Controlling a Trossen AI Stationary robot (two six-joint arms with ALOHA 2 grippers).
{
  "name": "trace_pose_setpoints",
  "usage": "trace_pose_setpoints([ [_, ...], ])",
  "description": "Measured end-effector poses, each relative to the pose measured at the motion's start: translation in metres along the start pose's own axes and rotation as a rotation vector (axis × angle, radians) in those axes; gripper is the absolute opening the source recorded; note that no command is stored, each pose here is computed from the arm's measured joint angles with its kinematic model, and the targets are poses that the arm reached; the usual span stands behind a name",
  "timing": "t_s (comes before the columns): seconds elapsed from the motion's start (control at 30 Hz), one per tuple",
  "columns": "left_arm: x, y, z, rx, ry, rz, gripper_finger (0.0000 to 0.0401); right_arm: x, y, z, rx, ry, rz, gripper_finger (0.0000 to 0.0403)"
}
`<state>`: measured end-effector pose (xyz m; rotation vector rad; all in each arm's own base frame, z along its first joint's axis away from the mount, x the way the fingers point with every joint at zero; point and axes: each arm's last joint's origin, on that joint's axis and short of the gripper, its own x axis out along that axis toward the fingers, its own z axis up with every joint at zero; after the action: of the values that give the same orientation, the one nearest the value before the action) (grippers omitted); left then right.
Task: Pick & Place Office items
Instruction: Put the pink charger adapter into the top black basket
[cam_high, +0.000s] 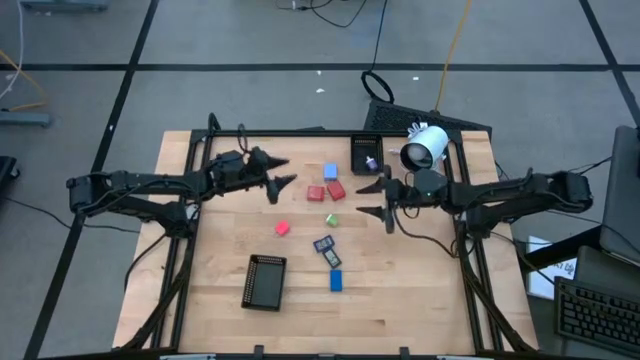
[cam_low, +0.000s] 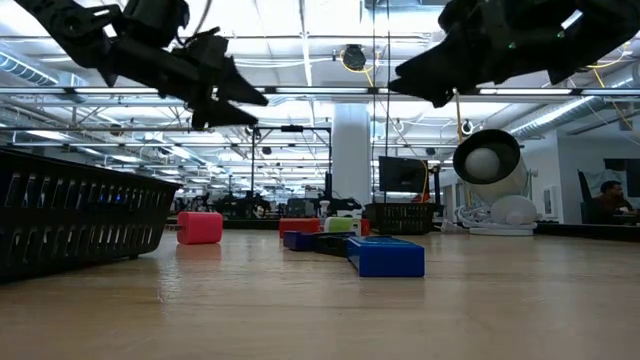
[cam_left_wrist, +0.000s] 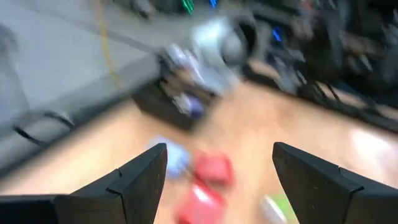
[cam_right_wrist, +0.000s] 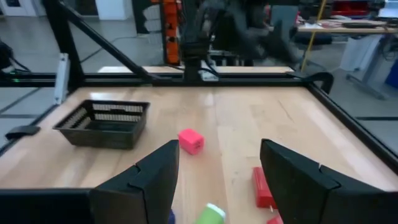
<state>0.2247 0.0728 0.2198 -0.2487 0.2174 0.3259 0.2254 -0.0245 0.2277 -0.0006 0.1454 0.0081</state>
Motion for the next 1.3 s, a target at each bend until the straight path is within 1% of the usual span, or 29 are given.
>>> trace_pose_setpoints([
  [0.1, -0.001, -0.011, -0.014, -0.034, 0.150, -0.141, 0.0296, -0.004, 0.002, 0.004, -0.003, -0.019, 0.006, 0.0215],
  [0.17, -0.003, -0.023, -0.023, -0.034, 0.234, -0.177, 0.0296, -0.006, 0.002, 0.005, -0.003, -0.018, 0.006, 0.0215],
  [0.27, -0.009, -0.044, -0.039, -0.002, 0.345, -0.158, 0.0296, -0.007, 0.002, 0.005, -0.002, -0.007, 0.006, 0.0215],
  [0.37, -0.017, -0.065, -0.049, 0.011, 0.390, -0.146, 0.0296, -0.007, 0.002, 0.005, -0.001, -0.005, 0.006, 0.0215],
  [0.47, -0.023, -0.082, -0.048, 0.028, 0.417, -0.128, 0.0296, -0.007, 0.002, 0.005, 0.009, -0.008, 0.006, 0.0215],
  [0.53, -0.024, -0.089, -0.047, 0.061, 0.432, -0.057, 0.0296, -0.007, 0.002, 0.005, 0.017, -0.013, 0.006, 0.0215],
  [0.63, -0.021, -0.093, -0.049, 0.082, 0.487, 0.025, 0.0296, -0.007, 0.003, 0.007, 0.021, -0.026, 0.010, 0.0215],
  [0.7, -0.015, -0.097, -0.050, 0.069, 0.503, 0.029, 0.0296, -0.007, 0.006, 0.007, 0.003, -0.032, 0.025, 0.0215],
  [0.83, -0.005, -0.098, -0.065, 0.065, 0.593, 0.041, 0.0296, -0.017, 0.015, 0.016, -0.074, -0.078, 0.060, 0.0215],
  [0.9, -0.002, -0.097, -0.072, 0.067, 0.631, 0.064, 0.0296, -0.026, 0.017, 0.023, -0.081, -0.106, 0.066, 0.0215],
  [1.0, 0.002, -0.097, -0.079, 0.055, 0.662, 0.088, 0.0296, -0.042, 0.018, 0.028, -0.063, -0.102, 0.066, 0.0215],
  [1.2, 0.004, -0.095, -0.085, -0.015, 0.685, 0.138, 0.0296, -0.063, 0.020, 0.017, -0.009, 0.055, 0.072, 0.0215],
  [1.3, 0.004, -0.095, -0.087, -0.057, 0.690, 0.163, 0.0296, -0.069, 0.020, 0.016, 0.011, 0.079, 0.076, 0.0215],
])
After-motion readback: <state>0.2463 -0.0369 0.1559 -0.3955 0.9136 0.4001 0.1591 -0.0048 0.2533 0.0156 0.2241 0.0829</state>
